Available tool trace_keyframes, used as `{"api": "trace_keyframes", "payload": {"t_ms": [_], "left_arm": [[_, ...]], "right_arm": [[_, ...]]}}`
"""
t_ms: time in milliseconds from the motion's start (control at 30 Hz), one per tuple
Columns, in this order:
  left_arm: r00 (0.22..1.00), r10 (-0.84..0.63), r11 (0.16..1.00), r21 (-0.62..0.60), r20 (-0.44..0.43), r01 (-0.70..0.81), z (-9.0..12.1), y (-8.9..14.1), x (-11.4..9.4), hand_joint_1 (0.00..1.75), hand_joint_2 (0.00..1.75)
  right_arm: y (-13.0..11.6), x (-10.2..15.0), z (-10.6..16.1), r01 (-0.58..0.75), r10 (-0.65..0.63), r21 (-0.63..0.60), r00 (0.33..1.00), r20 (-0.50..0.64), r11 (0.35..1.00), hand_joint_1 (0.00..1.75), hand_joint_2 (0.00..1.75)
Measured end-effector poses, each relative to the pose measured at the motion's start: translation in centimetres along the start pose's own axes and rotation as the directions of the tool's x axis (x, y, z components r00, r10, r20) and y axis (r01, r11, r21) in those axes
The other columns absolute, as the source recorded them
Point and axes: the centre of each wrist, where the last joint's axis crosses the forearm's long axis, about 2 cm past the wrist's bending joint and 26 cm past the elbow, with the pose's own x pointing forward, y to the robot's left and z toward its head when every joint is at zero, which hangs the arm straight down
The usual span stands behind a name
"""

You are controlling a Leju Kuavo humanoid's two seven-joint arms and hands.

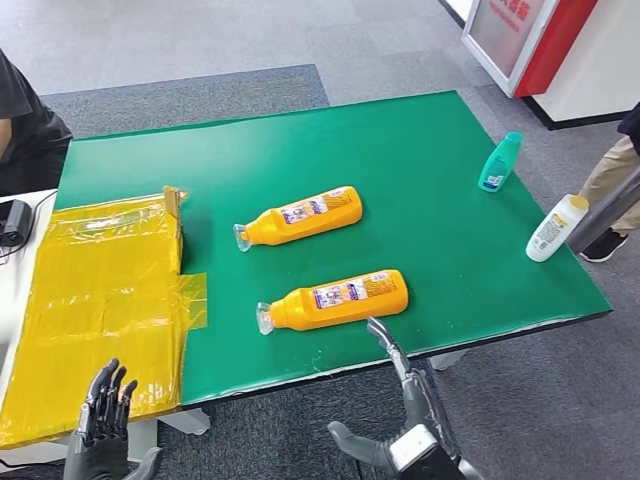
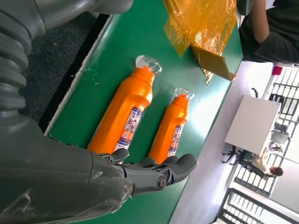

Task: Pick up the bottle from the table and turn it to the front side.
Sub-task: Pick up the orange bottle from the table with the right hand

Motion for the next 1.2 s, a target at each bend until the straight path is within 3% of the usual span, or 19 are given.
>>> {"api": "trace_keyframes", "payload": {"t_ms": [333, 567, 1200], "left_arm": [[0.999, -0.029, 0.998, 0.057, -0.021, 0.031, 0.3, 0.2, 0.5, 0.0, 1.75], [0.999, -0.041, 0.998, 0.057, -0.016, 0.042, 0.1, 0.4, 0.6, 0.0, 1.75], [0.997, -0.071, 0.997, 0.028, 0.007, 0.071, -0.7, 2.4, -0.2, 0.0, 1.75]], "right_arm": [[-1.2, 1.3, 0.2, -0.118, 0.119, -0.033, 0.993, 0.016, 0.992, 0.0, 1.75], [-2.0, 1.9, -0.6, -0.234, 0.233, -0.022, 0.972, -0.035, 0.972, 0.0, 1.75], [-4.4, 1.0, -4.1, -0.474, 0.479, 0.067, 0.871, -0.114, 0.878, 0.0, 1.75]]}}
